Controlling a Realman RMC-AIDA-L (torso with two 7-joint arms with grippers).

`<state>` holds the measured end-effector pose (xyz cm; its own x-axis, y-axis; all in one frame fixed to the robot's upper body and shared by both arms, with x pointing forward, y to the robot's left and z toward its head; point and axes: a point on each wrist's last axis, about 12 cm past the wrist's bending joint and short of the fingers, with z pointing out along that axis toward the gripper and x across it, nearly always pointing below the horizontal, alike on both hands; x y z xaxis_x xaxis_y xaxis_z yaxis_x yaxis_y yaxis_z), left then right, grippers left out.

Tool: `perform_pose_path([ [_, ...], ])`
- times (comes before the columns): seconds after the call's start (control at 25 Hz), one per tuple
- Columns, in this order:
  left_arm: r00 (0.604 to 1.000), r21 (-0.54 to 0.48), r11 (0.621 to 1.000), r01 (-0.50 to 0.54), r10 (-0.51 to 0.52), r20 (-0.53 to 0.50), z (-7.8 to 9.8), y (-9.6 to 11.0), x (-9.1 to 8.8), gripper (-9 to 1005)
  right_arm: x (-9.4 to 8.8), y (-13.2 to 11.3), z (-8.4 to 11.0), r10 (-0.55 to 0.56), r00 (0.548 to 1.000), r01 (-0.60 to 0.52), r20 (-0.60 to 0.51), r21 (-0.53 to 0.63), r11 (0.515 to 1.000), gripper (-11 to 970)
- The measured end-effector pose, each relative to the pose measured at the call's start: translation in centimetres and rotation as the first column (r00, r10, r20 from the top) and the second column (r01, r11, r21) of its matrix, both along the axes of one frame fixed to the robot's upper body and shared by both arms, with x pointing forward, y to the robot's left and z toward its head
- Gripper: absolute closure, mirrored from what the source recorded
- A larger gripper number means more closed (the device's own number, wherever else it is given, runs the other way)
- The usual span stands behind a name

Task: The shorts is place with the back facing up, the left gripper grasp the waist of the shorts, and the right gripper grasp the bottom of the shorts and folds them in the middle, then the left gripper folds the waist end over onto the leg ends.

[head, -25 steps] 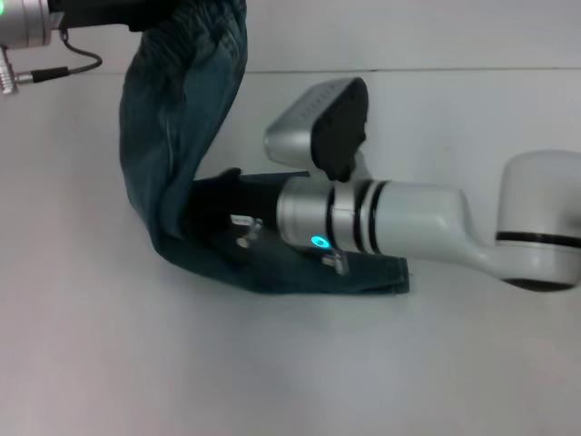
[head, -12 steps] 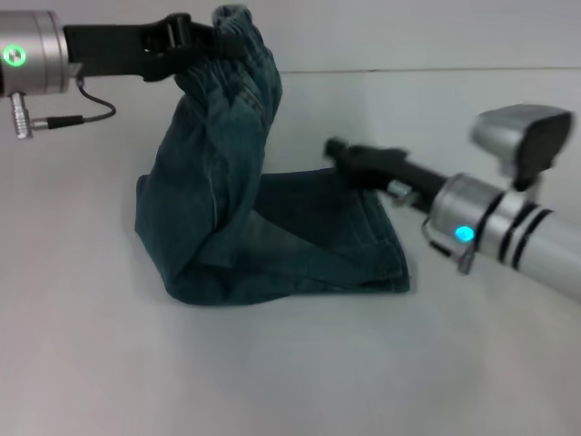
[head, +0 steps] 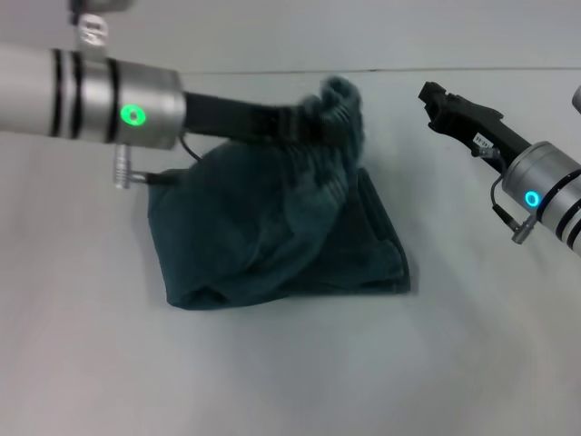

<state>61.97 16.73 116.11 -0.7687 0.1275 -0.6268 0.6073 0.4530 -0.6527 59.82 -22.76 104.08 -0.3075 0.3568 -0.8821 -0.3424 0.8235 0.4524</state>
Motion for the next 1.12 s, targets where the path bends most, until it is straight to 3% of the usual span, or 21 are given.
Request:
perform_pose_path([
  [0.2, 1.000, 0.081, 0.997, 0.015, -0.017, 0.020, -1.6, -2.7, -0.2, 889, 0.0, 0.3, 0.0, 0.006, 1.000, -0.006, 0.005, -0.011, 1.000, 841],
  [0.56, 0.999, 0.036, 0.999, -0.031, 0.030, 0.041, -1.9, -1.8, -0.2, 542, -0.1, 0.5, 0.0, 0.030, 1.000, -0.030, 0.003, -0.011, 0.999, 819],
  [0.84, 0.984, -0.079, 0.989, -0.125, 0.134, 0.118, -2.0, 3.5, -1.9, 229, -0.5, -1.2, 1.5, 0.214, 0.976, -0.214, 0.023, -0.010, 0.977, 802],
  [0.92, 0.979, -0.114, 0.982, -0.149, 0.163, 0.125, -2.5, 5.6, -2.8, 190, -0.9, -1.8, 2.1, 0.266, 0.963, -0.267, 0.036, 0.008, 0.964, 798],
  [1.08, 0.979, -0.153, 0.977, -0.148, 0.167, 0.121, -3.6, 9.0, -5.2, 112, -2.2, -3.2, 3.9, 0.426, 0.902, -0.427, 0.073, -0.008, 0.904, 788],
  [1.12, 0.980, -0.158, 0.977, -0.141, 0.160, 0.121, -3.7, 9.6, -5.8, 92, -2.5, -3.6, 4.3, 0.472, 0.880, -0.471, 0.064, -0.024, 0.882, 745],
])
